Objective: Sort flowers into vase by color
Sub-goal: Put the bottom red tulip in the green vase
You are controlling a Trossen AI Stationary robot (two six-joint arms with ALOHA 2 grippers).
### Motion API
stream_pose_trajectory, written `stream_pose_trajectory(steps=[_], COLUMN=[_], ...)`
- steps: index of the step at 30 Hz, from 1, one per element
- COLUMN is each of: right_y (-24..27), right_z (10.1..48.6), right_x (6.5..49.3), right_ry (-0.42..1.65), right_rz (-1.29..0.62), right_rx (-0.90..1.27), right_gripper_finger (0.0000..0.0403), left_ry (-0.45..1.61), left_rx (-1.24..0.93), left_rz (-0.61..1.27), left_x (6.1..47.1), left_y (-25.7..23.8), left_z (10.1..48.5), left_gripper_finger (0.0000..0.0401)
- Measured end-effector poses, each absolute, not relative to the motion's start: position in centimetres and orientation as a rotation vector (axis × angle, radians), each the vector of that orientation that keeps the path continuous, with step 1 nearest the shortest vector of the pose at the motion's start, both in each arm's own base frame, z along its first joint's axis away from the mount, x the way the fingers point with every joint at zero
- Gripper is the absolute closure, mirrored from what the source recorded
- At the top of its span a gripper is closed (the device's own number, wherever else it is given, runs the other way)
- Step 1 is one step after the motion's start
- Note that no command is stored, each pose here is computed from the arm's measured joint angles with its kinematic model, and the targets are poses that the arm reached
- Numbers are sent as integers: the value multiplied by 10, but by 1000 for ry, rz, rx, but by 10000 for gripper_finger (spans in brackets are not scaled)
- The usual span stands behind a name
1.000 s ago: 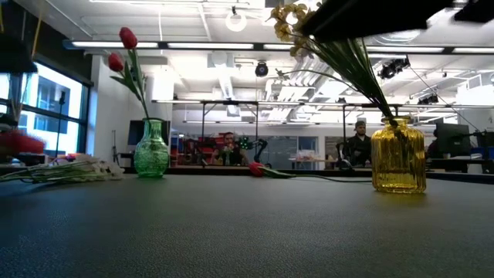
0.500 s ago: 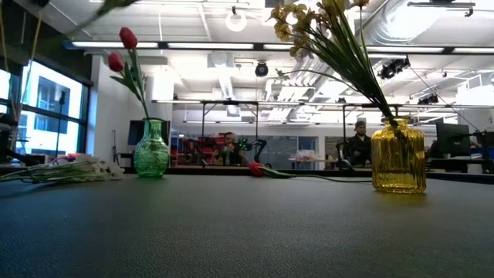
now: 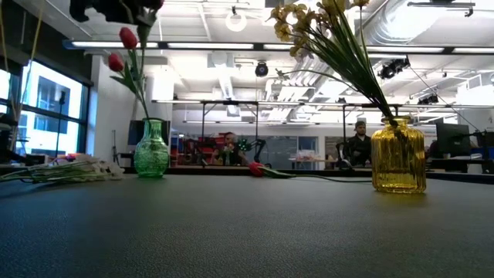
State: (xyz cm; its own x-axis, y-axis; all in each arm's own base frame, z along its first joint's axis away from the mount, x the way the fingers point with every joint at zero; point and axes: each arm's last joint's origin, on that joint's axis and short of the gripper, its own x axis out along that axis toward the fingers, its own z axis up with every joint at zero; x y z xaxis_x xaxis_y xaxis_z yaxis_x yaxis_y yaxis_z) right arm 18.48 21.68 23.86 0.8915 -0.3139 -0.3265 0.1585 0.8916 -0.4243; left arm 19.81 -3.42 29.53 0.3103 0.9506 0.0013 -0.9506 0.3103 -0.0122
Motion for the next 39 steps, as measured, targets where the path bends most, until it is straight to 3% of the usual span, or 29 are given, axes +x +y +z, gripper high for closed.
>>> stream_pose_trajectory(steps=[4,17,23,28,31,36,39], right_y=[210,200,202,202,202,205,210], right_z=[239,241,243,245,245,242,234], right_x=[192,207,209,211,212,213,216], right_ry=[395,421,407,396,395,390,393], right_rz=[-305,-315,-303,-303,-291,-285,-291], right_rx=[-438,-389,-397,-391,-360,-304,-318], right_gripper_finger=[208,208,208,208,208,208,208], left_ry=[14,31,274,283,277,189,183], left_rx=[16,-33,-138,37,99,70,71], left_rz=[1269,1024,806,639,710,1074,1140], left_x=[184,184,228,269,280,276,270], left_y=[-27,-77,-101,-100,-75,-16,13], left_z=[305,300,296,307,312,330,340], left_gripper_finger=[400,401,401,401,401,401,401])
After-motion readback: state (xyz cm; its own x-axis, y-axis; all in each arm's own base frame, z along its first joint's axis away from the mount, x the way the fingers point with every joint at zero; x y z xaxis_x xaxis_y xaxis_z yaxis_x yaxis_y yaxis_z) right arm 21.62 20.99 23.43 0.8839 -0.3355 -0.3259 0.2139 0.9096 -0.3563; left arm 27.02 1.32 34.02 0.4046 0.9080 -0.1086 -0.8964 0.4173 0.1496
